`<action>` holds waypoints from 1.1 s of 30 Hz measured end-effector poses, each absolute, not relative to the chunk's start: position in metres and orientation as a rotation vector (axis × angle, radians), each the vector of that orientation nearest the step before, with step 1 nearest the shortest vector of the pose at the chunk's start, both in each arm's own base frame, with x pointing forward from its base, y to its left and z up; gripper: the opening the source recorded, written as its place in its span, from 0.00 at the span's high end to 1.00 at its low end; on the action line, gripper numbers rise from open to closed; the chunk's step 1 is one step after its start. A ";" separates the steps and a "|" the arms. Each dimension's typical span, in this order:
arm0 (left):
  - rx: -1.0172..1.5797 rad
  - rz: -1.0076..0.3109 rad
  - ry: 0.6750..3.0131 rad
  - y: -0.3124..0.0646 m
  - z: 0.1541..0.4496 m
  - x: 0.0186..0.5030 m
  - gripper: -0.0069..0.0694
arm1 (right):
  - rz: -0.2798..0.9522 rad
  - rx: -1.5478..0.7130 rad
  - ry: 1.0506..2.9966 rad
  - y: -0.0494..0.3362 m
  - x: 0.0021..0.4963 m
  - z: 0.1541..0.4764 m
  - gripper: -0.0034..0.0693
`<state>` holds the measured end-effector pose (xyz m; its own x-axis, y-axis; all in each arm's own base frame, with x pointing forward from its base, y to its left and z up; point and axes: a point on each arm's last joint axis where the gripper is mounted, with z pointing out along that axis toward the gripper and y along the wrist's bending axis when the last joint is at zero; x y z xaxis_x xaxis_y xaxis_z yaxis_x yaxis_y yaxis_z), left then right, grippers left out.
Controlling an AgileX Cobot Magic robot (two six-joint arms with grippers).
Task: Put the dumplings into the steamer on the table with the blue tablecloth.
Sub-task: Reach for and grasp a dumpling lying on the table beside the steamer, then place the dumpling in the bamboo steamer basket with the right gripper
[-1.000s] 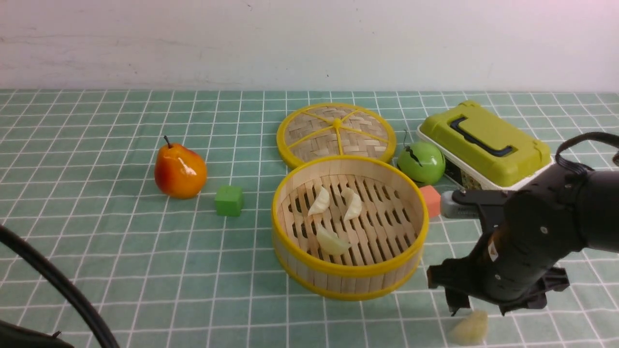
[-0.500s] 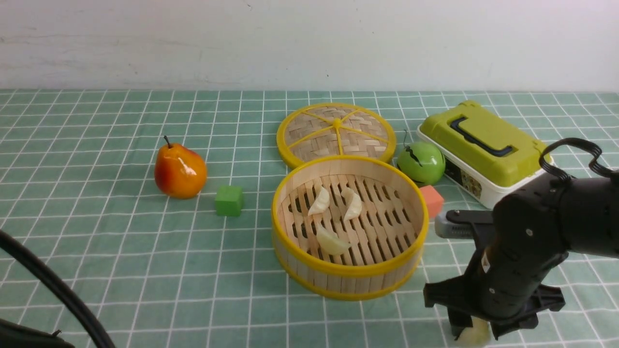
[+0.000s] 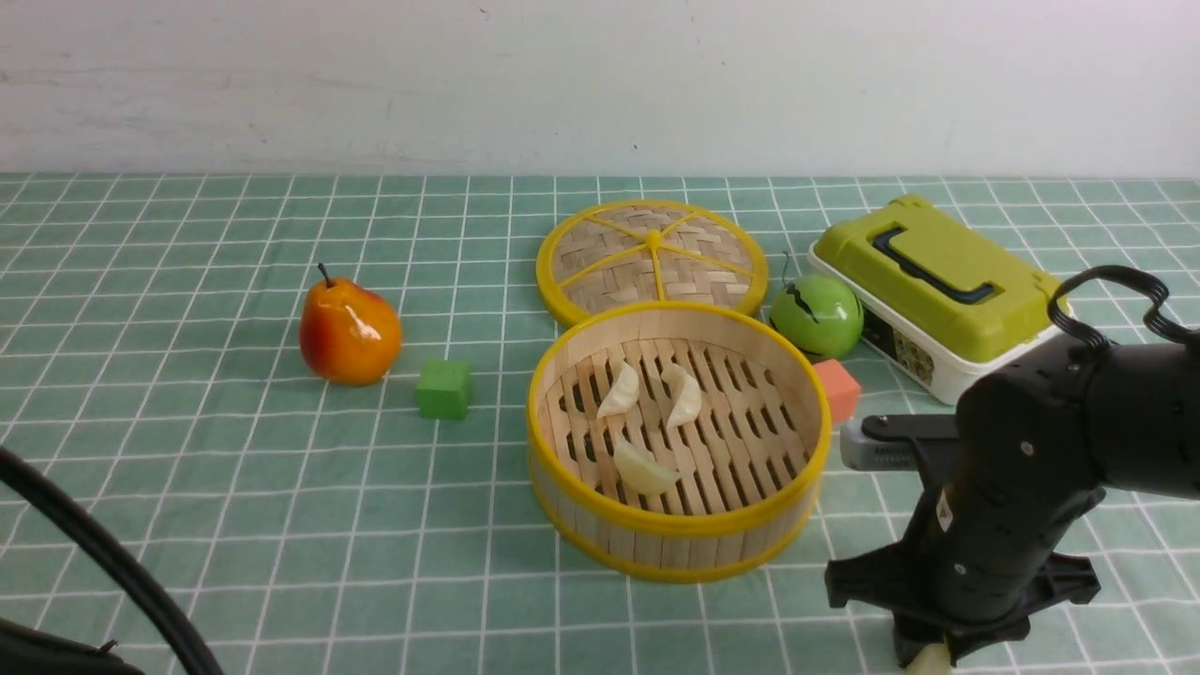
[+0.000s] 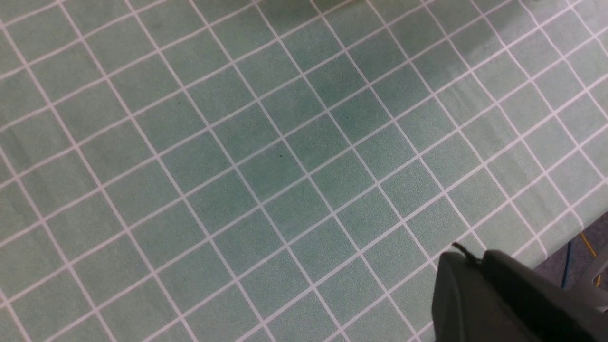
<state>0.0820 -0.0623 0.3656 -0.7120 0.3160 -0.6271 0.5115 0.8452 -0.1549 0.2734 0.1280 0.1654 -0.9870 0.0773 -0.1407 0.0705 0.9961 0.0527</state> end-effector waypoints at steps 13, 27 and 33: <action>0.601 -0.426 2.412 -0.062 0.366 0.082 0.84 | 0.189 -0.211 2.844 0.148 0.307 0.246 0.64; 0.594 -0.438 2.396 -0.063 0.367 0.083 0.82 | 0.277 -0.328 2.773 0.196 0.394 0.211 0.64; 0.554 -0.487 2.412 -0.065 0.367 0.082 0.81 | 0.270 -0.330 2.794 0.199 0.401 0.198 0.64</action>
<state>0.0817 -0.0652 0.3671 -0.7268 0.2690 -0.6319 0.4931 0.8449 -0.2076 0.4006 0.1988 0.1982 -0.9240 -0.1952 -0.3287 -0.2545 0.9557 0.1479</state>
